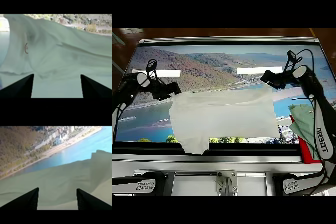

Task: Fold the shirts.

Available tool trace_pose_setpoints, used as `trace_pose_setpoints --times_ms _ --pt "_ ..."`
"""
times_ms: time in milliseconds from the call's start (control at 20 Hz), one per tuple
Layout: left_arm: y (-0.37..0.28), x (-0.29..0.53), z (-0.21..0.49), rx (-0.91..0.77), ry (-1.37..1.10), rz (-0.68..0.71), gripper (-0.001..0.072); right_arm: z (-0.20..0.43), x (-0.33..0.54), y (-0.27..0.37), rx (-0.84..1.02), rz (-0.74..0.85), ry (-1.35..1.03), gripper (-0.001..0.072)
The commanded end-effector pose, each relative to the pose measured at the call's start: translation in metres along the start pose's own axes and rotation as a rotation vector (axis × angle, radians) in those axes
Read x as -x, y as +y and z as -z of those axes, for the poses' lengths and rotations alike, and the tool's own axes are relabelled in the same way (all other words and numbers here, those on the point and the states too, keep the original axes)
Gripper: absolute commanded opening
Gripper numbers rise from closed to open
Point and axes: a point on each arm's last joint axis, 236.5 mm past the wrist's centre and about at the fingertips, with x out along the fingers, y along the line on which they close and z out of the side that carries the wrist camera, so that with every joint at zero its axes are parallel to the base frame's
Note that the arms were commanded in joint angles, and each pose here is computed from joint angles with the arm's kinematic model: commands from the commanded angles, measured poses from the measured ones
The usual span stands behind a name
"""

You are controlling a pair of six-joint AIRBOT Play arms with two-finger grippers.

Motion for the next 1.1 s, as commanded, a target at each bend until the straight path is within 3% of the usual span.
trace_pose_setpoints --times_ms 0,150,400,600,850,900,1000,1050 --pt "0.032 0.041 0.059 -0.203 0.333 -0.003 0.0669 0.032 0.062 -0.031 0.164 0.096 0.211 0.0592" --pt "0.068 0.067 0.106 -0.104 0.480 0.023 0.0669 0.083 0.134 -0.099 0.079 0.222 0.461 0.0591" --pt "0.059 0.035 0.200 0.113 0.501 0.268 0.0669 0.136 0.148 -0.123 -0.257 0.047 0.496 0.0591" --pt "0.073 -0.005 0.238 0.220 0.472 0.231 0.0669 0.168 0.126 -0.134 -0.324 0.042 0.520 0.0591" --pt "0.074 -0.028 0.213 0.245 0.318 0.211 0.0661 0.170 0.111 -0.149 -0.338 0.082 0.469 0.0592" --pt "0.071 -0.031 0.210 0.237 0.300 0.210 0.0652 0.168 0.111 -0.151 -0.338 0.086 0.461 0.0591" --pt "0.063 -0.040 0.207 0.212 0.282 0.201 0.0522 0.167 0.110 -0.155 -0.332 0.100 0.450 0.0591" --pt "0.059 -0.044 0.209 0.209 0.285 0.200 0.0516 0.169 0.111 -0.158 -0.324 0.117 0.457 0.0592"
